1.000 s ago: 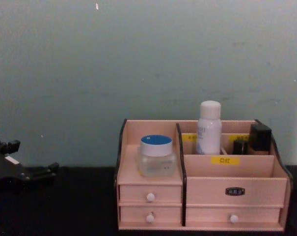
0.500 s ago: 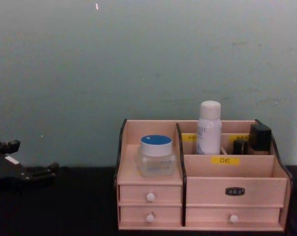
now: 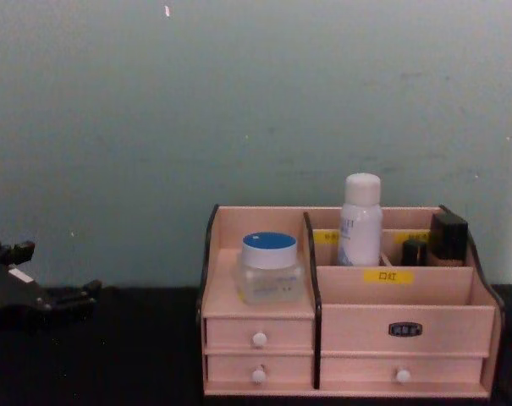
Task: Pick up the facial cleanser and watermelon frost from the table and place them into the tiered storage box.
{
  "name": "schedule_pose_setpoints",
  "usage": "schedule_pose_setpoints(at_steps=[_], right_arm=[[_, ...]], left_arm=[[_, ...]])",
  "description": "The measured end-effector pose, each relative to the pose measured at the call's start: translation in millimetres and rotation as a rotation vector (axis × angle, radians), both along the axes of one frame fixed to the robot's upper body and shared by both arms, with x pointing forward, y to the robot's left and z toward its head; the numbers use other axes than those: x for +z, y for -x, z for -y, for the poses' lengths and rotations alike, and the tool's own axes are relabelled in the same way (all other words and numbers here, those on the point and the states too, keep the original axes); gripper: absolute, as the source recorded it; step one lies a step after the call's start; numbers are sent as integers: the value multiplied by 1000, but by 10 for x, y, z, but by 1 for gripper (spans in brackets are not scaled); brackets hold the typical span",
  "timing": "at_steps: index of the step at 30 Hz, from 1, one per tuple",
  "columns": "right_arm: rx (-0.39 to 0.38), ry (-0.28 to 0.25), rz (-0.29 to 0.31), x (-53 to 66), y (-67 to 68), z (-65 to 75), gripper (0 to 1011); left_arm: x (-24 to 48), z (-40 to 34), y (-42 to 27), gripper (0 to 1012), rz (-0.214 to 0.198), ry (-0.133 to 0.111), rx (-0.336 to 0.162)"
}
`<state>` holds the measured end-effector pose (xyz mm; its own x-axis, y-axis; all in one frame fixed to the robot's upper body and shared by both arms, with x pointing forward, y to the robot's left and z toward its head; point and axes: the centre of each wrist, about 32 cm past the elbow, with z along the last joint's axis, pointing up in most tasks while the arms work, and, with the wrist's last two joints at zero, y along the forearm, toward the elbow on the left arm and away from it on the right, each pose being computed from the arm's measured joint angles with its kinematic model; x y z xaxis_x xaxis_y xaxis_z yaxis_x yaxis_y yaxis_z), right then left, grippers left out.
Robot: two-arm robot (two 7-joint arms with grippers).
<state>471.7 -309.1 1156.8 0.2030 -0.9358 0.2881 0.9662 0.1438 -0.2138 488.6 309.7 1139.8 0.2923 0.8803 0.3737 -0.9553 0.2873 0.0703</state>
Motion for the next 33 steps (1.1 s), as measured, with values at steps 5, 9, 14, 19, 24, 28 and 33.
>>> schedule_pose_setpoints(at_steps=[5,9,14,19,24,28,33], right_arm=[[0,0,0,0,0,0,1002],[0,0,0,0,0,0,1002],[0,0,0,0,0,0,1002],[0,0,0,0,0,0,1003],[0,0,0,0,0,0,1002],[0,0,0,0,0,0,1003],[0,0,0,0,0,0,1003]], left_arm=[[0,0,0,1001,0,0,0],[0,0,0,1001,0,0,0],[0,0,0,1001,0,0,0],[0,0,0,1001,0,0,0],[0,0,0,1001,0,0,0],[0,0,0,1001,0,0,0],[0,0,0,1001,0,0,0]])
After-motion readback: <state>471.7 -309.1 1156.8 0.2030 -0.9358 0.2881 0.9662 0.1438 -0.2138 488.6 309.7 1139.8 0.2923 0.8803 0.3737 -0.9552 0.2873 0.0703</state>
